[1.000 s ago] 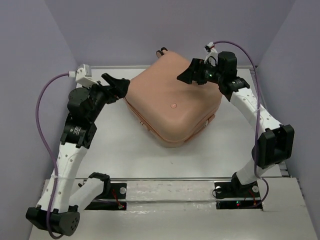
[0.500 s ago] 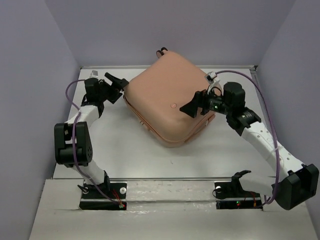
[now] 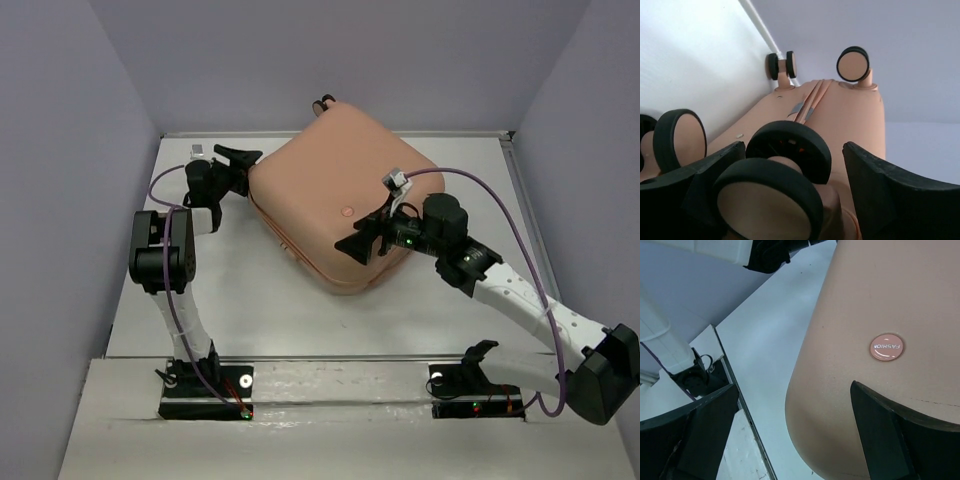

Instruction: Pack the luggage

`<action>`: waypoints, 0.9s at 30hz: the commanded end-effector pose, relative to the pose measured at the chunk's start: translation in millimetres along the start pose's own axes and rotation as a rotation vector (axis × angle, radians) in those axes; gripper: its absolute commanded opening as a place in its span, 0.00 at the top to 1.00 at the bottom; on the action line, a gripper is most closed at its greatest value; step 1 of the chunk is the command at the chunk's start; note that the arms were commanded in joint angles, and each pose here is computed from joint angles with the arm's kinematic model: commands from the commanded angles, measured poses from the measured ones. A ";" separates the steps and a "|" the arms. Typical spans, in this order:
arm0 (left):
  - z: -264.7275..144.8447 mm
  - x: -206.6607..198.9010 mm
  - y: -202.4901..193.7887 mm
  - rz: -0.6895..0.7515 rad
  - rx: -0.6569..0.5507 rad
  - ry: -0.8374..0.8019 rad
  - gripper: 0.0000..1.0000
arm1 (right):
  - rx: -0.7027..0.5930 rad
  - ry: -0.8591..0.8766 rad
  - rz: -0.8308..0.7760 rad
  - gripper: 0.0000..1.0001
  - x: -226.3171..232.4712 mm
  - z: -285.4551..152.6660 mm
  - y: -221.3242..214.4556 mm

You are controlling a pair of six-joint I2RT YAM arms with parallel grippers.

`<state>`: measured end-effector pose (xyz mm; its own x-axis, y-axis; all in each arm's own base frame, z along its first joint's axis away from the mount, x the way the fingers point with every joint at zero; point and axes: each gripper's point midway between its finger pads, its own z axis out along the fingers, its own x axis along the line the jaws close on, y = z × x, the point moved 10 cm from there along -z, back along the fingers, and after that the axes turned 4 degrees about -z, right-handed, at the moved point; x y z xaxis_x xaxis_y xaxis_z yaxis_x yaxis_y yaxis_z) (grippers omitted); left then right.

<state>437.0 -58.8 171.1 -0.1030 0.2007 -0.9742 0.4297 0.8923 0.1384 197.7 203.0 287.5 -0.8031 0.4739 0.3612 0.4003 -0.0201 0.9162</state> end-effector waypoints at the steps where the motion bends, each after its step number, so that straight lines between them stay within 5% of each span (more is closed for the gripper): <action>1: 4.0 -35.9 8.1 -0.030 -0.081 -0.239 0.16 | 0.094 -0.036 0.051 0.00 1.1 -1.7 -29.7; 4: -0.6 -60.4 10.9 -0.002 -0.086 -0.343 0.58 | 0.080 -0.055 0.048 0.00 1.6 -7.8 -32.4; 5: -2.1 -70.6 12.5 0.008 -0.087 -0.361 0.81 | 0.079 -0.067 0.047 0.00 0.7 -9.4 -35.1; 7: -12.6 -101.2 13.8 0.056 -0.085 -0.404 0.94 | 0.066 -0.096 0.044 0.00 -0.3 -12.5 -35.3; 11: -31.3 -164.7 19.8 0.192 -0.108 -0.361 0.94 | 0.040 -0.148 0.056 0.00 -0.2 -20.5 -36.0; 13: -47.9 -226.8 25.3 0.276 -0.119 -0.394 0.94 | 0.037 -0.172 0.067 0.00 -0.8 -23.9 -38.8; 16: -54.1 -257.2 27.8 0.293 -0.096 -0.340 0.94 | 0.028 -0.184 0.072 0.00 0.4 -27.2 -37.4; 21: -66.1 -260.4 25.2 0.334 -0.084 -0.235 0.94 | 0.009 -0.257 0.077 0.00 2.1 -40.5 -34.1; 27: -83.4 -207.7 17.9 0.343 -0.068 -0.092 0.94 | -0.003 -0.352 0.109 0.06 1.6 -60.5 -46.5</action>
<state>437.1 -55.4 340.3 -0.0919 0.4188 -0.9034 0.4118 0.8420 0.3485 158.9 163.7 261.5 -0.6259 0.6804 0.3813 0.4702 -0.0609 0.8805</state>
